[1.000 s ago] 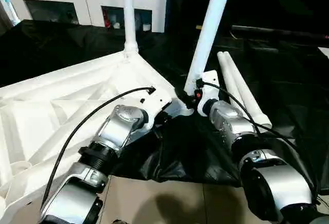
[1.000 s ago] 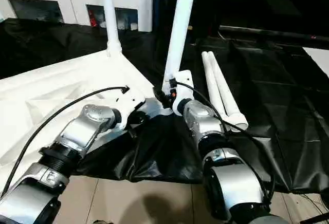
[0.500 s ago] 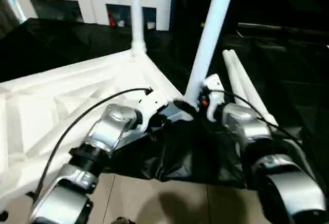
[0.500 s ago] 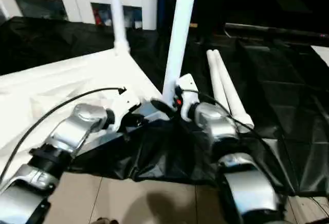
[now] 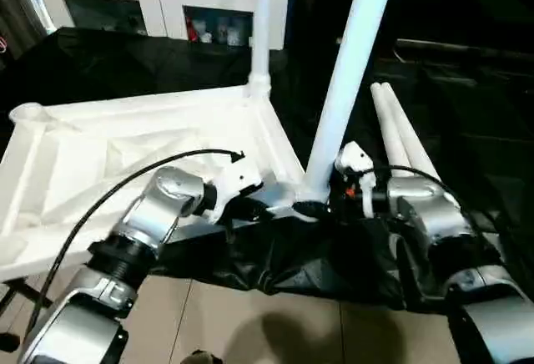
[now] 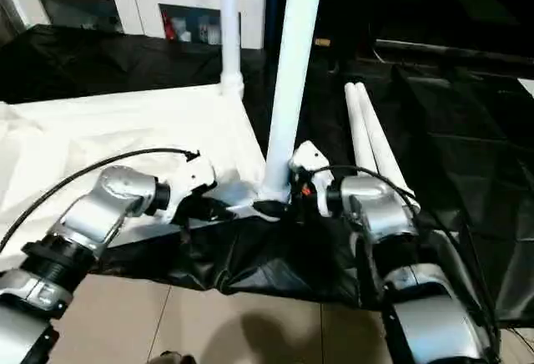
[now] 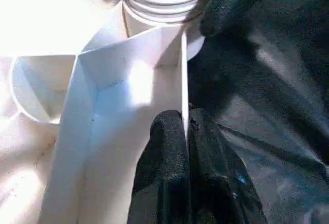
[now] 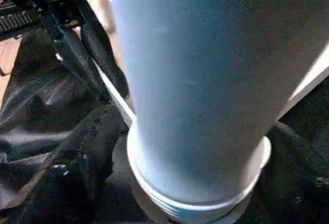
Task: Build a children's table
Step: Rotate leg to tighten
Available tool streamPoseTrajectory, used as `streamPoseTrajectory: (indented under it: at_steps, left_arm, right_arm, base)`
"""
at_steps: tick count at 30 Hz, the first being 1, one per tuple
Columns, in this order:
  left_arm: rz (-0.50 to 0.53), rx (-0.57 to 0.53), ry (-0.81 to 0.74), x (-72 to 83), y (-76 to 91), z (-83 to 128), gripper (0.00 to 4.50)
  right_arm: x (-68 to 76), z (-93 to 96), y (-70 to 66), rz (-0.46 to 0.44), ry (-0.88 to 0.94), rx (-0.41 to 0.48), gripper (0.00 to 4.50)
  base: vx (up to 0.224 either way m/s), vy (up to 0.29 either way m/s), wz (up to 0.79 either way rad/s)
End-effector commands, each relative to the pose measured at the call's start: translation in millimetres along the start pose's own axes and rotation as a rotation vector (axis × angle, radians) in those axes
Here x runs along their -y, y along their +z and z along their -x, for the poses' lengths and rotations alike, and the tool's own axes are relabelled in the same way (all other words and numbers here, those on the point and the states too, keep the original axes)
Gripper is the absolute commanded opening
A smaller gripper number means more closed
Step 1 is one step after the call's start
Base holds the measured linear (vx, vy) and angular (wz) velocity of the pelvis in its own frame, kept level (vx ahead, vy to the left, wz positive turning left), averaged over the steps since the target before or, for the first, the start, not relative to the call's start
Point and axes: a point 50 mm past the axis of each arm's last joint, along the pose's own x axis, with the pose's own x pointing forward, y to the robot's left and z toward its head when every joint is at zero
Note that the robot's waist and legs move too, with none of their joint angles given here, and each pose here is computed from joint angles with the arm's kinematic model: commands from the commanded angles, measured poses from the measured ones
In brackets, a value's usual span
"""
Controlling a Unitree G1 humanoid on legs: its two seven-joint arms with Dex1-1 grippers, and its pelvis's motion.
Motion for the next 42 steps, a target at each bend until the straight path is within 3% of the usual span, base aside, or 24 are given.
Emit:
streamPoseTrajectory:
  at_steps: [1,12,15,16,18,24,28,29,32,34,42]
  left_arm:
    - [-0.12,0.082,-0.043,2.3,28.2,-1,0.0]
    - [-0.098,0.079,-0.027,0.1,23.0,-2,0.0]
    - [-0.039,0.113,0.054,-4.9,26.4,-8,0.0]
    - [0.003,0.125,0.145,-10.8,30.6,-15,0.0]
    - [0.033,0.13,0.217,-15.3,34.8,-22,0.0]
    - [0.09,0.14,0.361,-22.0,45.9,-37,0.0]
    - [0.066,0.131,0.401,-20.6,49.3,-48,0.0]
    - [0.063,0.135,0.394,-19.7,49.6,-49,0.0]
    - [0.056,0.151,0.373,-17.4,50.4,-49,0.0]
    - [0.037,0.158,0.337,-14.4,49.3,-49,0.0]
    - [-0.032,0.174,0.145,-0.1,38.0,-40,0.0]
  right_arm:
    - [-7.6,-7.3,-4.7,0.004,0.063,-0.047,3.34]
    - [-16.0,-14.6,-10.7,-0.019,0.054,-0.045,2.79]
    - [-11.0,-23.9,-14.7,-0.061,-0.114,-0.013,2.78]
    - [-6.4,-33.5,-16.9,-0.141,-0.27,0.021,2.78]
    - [-3.8,-42.1,-17.4,-0.224,-0.391,0.052,2.77]
    - [-5.8,-65.8,-12.0,-0.321,-0.558,0.09,2.77]
    - [-11.4,-84.1,-0.5,-0.304,-0.6,0.127,2.77]
    - [-11.9,-84.7,0.3,-0.313,-0.593,0.138,3.33]
    - [-11.6,-84.1,2.2,-0.325,-0.576,0.158,3.68]
    - [-8.6,-80.3,2.9,-0.29,-0.58,0.154,3.92]
    - [-1.2,-50.6,-1.4,-0.139,-0.414,0.127,3.92]
  base:
    - [0.0,0.0,0.0]
    - [0.0,0.0,0.0]
    - [0.0,0.0,0.0]
    - [0.0,0.0,0.0]
    - [0.0,0.0,0.0]
    - [0.0,0.0,0.0]
    - [0.0,0.0,0.0]
    - [0.0,0.0,0.0]
    - [0.0,0.0,0.0]
    - [0.0,0.0,0.0]
    - [0.0,0.0,0.0]
